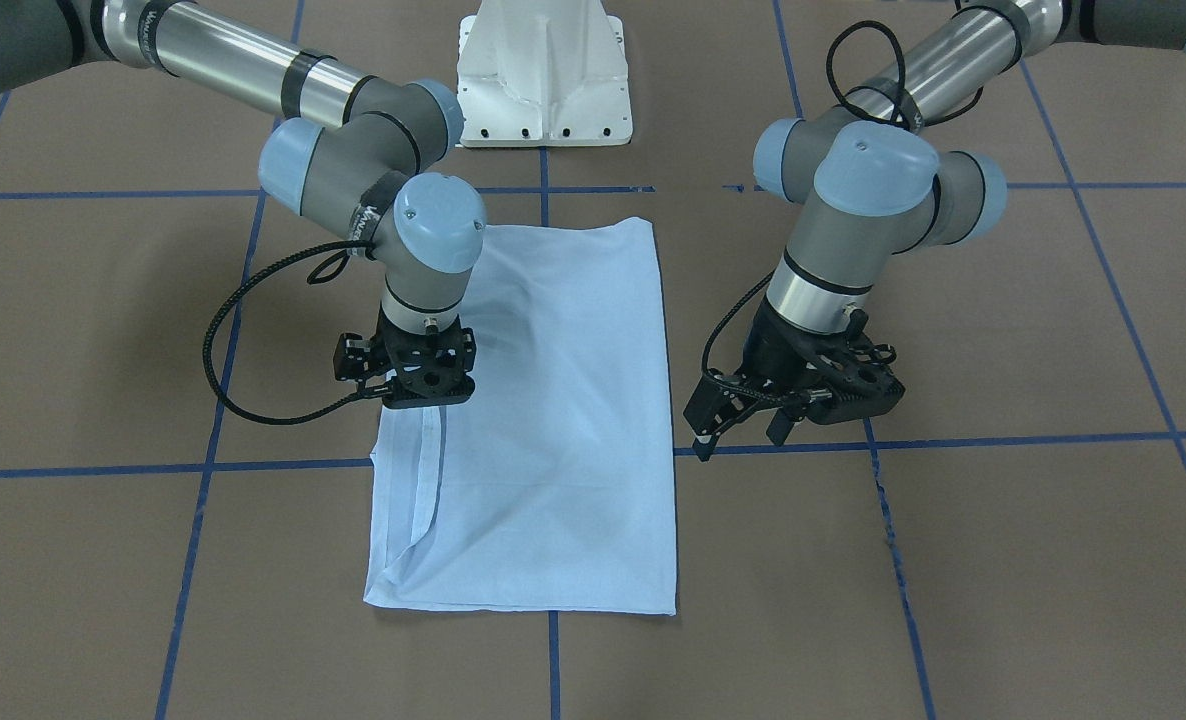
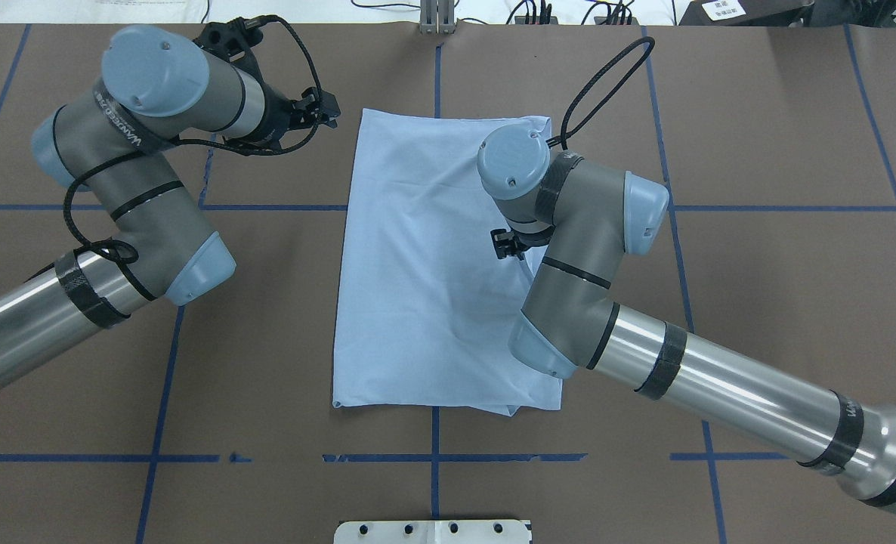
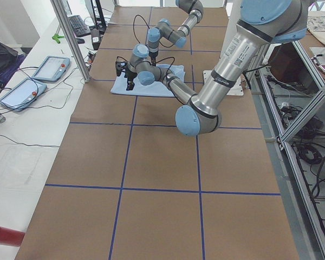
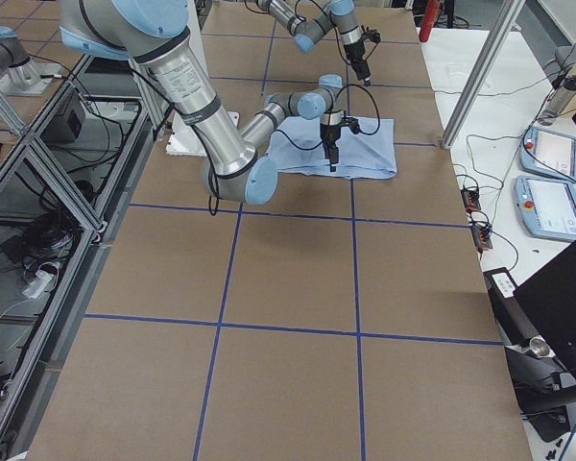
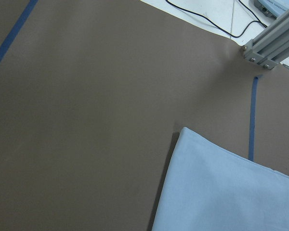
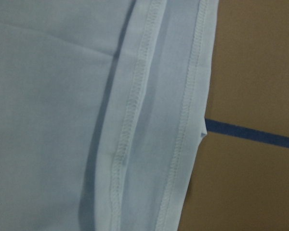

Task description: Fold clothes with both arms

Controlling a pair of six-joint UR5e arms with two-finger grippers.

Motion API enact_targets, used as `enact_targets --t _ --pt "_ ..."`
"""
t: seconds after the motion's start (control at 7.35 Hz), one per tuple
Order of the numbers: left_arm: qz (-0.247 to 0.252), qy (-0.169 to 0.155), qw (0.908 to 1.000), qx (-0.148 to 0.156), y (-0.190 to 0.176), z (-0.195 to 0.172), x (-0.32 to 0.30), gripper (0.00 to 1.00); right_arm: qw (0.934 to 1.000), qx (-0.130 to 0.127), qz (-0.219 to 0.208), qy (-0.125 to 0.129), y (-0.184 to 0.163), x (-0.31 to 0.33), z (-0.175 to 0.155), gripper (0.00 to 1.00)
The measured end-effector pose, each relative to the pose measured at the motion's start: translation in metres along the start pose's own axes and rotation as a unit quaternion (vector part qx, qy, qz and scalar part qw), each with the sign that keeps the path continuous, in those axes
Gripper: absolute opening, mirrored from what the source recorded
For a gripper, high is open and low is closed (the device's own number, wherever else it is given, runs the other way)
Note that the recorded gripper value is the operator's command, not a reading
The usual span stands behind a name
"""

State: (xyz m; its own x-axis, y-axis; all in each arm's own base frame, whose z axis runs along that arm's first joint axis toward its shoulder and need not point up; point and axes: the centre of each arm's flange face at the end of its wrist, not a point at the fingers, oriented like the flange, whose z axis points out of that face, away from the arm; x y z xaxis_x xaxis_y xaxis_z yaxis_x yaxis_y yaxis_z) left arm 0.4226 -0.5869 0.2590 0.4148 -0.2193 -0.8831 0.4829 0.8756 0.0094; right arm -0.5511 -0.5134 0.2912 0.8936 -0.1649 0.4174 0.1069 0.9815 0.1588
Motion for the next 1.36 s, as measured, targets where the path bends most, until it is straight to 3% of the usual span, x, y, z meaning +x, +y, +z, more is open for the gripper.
enact_targets --t 0.54,0.68,0.95,1.22,1.36 --pt "0.0 0.007 1.0 0.001 0.0 -0.003 0.005 1.0 0.9994 -0.011 -0.004 0.033 -0.033 0.074 0.028 1.0" --pt "0.0 0.007 1.0 -0.002 0.001 -0.003 0.005 1.0 0.9995 -0.012 -0.003 0.029 -0.046 0.094 0.021 1.0" --pt "0.001 0.011 0.9999 -0.011 0.004 -0.006 0.007 1.0 0.9999 -0.012 -0.004 0.0 -0.063 0.109 0.001 1.0" --pt "-0.025 0.023 0.9971 -0.068 0.027 -0.011 0.012 1.0 0.9979 -0.004 -0.011 -0.063 -0.056 0.102 -0.027 1.0" --pt "-0.057 0.03 0.9927 -0.102 0.06 -0.017 0.016 1.0 0.9956 -0.004 -0.01 -0.093 -0.043 0.106 -0.04 1.0"
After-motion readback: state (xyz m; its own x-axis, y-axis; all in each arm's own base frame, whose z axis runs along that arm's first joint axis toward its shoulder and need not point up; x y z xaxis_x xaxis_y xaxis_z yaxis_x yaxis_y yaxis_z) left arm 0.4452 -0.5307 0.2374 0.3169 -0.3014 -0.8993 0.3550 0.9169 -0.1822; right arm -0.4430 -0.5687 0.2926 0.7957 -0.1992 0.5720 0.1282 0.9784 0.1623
